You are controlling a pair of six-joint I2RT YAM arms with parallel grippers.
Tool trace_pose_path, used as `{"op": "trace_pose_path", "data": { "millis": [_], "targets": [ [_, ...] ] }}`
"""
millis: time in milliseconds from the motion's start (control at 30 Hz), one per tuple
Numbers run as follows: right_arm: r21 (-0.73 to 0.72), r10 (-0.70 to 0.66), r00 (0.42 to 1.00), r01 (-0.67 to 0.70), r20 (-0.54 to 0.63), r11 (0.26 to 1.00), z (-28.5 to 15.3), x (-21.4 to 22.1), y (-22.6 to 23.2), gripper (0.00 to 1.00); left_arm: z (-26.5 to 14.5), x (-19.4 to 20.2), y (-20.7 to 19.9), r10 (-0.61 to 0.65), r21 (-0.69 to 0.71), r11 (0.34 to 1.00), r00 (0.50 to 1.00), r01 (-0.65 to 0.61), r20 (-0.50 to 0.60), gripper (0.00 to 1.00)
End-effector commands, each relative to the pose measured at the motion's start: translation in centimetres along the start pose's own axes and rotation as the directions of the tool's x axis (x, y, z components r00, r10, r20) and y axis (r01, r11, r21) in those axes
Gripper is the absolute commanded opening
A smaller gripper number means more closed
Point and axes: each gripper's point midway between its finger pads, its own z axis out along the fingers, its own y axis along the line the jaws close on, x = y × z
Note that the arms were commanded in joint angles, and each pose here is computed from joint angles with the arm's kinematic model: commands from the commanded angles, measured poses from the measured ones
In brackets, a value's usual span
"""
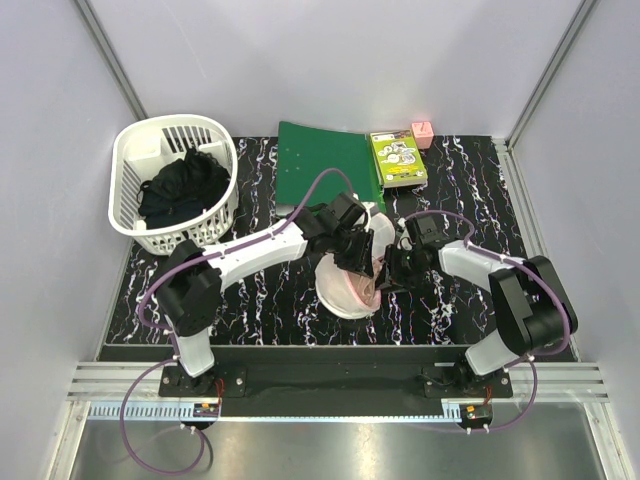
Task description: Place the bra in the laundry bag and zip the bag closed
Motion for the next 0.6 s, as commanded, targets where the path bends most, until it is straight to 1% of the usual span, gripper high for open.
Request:
{"op": "trace_pose_path", "data": {
  "millis": [0, 67, 100, 200, 300, 400, 500, 567],
  "targets": [
    [-0.021, -0.036, 0.999, 0.036, 0.008, 0.999, 0.9, -0.9, 0.3, 0.36, -0.1, -0.2, -1.2, 0.02, 0.038, 0.999, 1.0, -0.02, -0.003, 0.23],
    [-0.034, -0.034, 0.999, 0.034, 0.007, 0.999, 1.2, -1.1, 0.5, 0.31, 0.3, 0.2, -0.9, 0.007, 0.03, 1.0, 1.0, -0.006, -0.018, 0.23],
    [-0.034, -0.024, 1.0, 0.025, 0.008, 0.999, 1.3, -1.2, 0.5, 0.26, 0.5, 0.4, -0.7, 0.001, 0.025, 1.0, 1.0, 0.0, -0.025, 0.23],
    [-0.03, -0.018, 0.999, 0.018, 0.028, 0.999, 1.0, -1.5, 0.6, 0.22, 1.2, 1.2, 0.5, -0.019, -0.016, 1.0, 0.999, 0.018, -0.051, 0.22],
    [-0.029, -0.008, 0.999, 0.01, 0.051, 1.0, 0.6, -1.8, 0.9, 0.16, 2.2, 2.1, 2.0, -0.032, -0.07, 0.997, 0.996, 0.026, -0.087, 0.21],
    [-0.016, -0.003, 0.997, 0.005, 0.08, 1.0, 0.1, -2.1, 0.9, 0.0, 3.3, 3.2, 3.7, -0.044, -0.125, 0.992, 0.992, 0.029, -0.119, 0.2],
    [-0.002, 0.005, 0.994, -0.005, 0.114, 1.0, -0.5, -2.5, 1.0, 0.0, 3.9, 4.4, 5.1, -0.059, -0.16, 0.986, 0.987, 0.035, -0.148, 0.18],
    [0.02, 0.011, 0.991, -0.014, 0.134, 1.0, -1.3, -2.8, 1.1, 0.0, 3.9, 4.8, 5.8, -0.063, -0.188, 0.981, 0.987, 0.035, -0.148, 0.18]
  ]
}}
